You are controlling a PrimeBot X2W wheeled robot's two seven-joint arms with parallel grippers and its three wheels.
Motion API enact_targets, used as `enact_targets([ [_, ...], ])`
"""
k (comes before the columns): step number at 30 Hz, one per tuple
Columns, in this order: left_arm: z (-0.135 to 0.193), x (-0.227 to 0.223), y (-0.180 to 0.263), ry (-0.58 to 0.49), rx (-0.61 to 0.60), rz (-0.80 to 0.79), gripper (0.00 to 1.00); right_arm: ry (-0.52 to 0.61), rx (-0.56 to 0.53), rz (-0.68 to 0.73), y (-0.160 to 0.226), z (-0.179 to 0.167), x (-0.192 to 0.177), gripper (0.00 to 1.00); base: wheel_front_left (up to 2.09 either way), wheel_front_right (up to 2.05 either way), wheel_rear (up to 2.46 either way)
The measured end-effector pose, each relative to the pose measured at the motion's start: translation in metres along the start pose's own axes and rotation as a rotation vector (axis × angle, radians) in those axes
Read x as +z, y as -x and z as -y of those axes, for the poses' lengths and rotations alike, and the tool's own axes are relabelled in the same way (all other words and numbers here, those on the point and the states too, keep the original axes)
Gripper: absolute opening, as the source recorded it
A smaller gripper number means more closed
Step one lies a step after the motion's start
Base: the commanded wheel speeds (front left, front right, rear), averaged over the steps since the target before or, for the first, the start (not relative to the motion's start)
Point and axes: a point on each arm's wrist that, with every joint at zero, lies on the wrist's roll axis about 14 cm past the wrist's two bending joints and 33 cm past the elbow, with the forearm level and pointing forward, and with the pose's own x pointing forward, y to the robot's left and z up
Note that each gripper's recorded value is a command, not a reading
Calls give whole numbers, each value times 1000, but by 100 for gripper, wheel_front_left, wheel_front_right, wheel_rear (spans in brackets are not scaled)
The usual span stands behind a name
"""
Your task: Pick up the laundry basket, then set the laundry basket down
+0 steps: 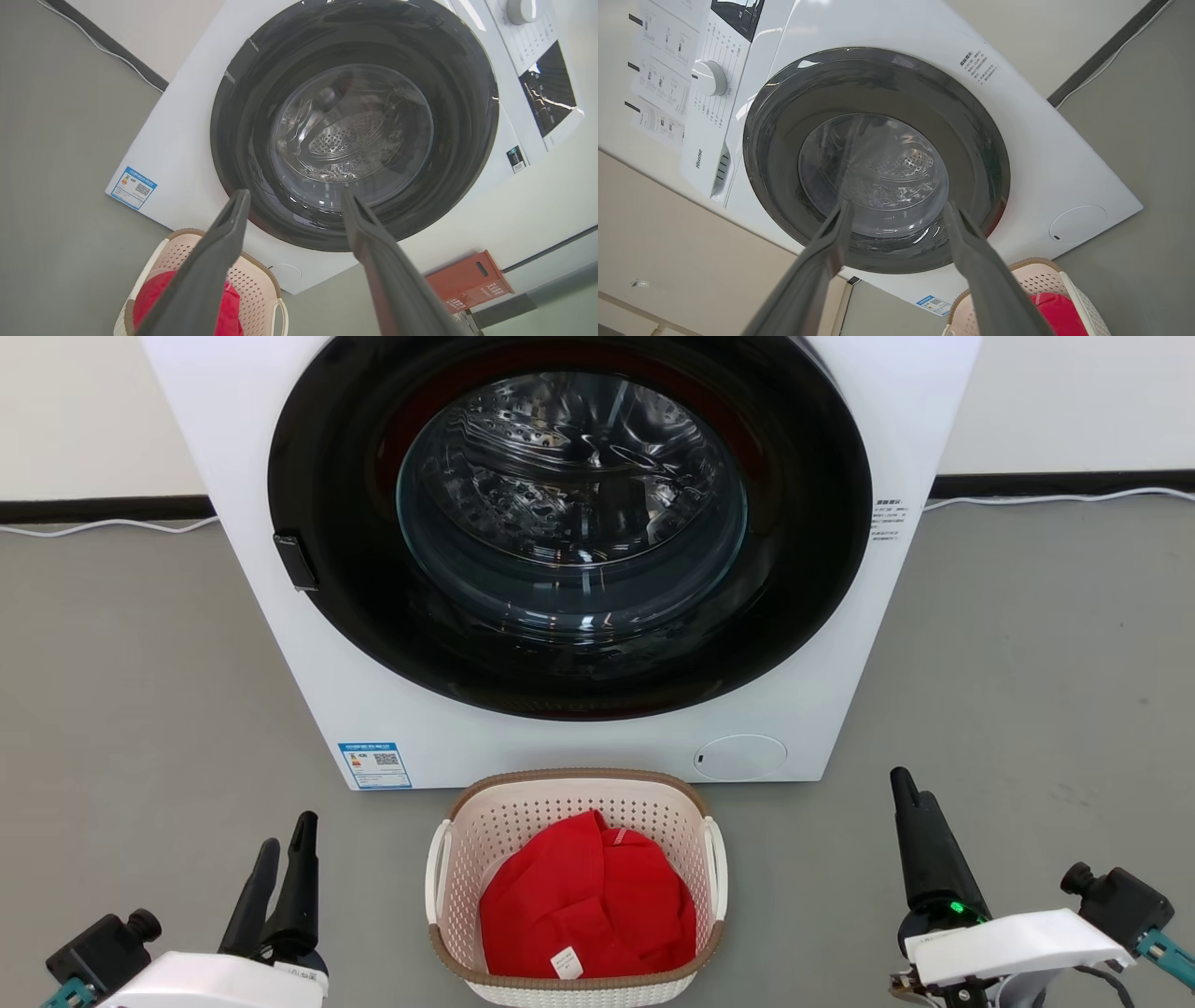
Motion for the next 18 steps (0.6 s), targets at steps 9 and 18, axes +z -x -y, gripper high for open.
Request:
enact_targets([
  [9, 6, 5, -2, -137, -30, 18, 100, 154, 26, -4, 1, -5, -3, 100, 0, 0, 0],
  [18, 9, 6, -2, -254, -52, 24, 100, 280, 41, 7, 1, -7, -2, 100, 0, 0, 0],
])
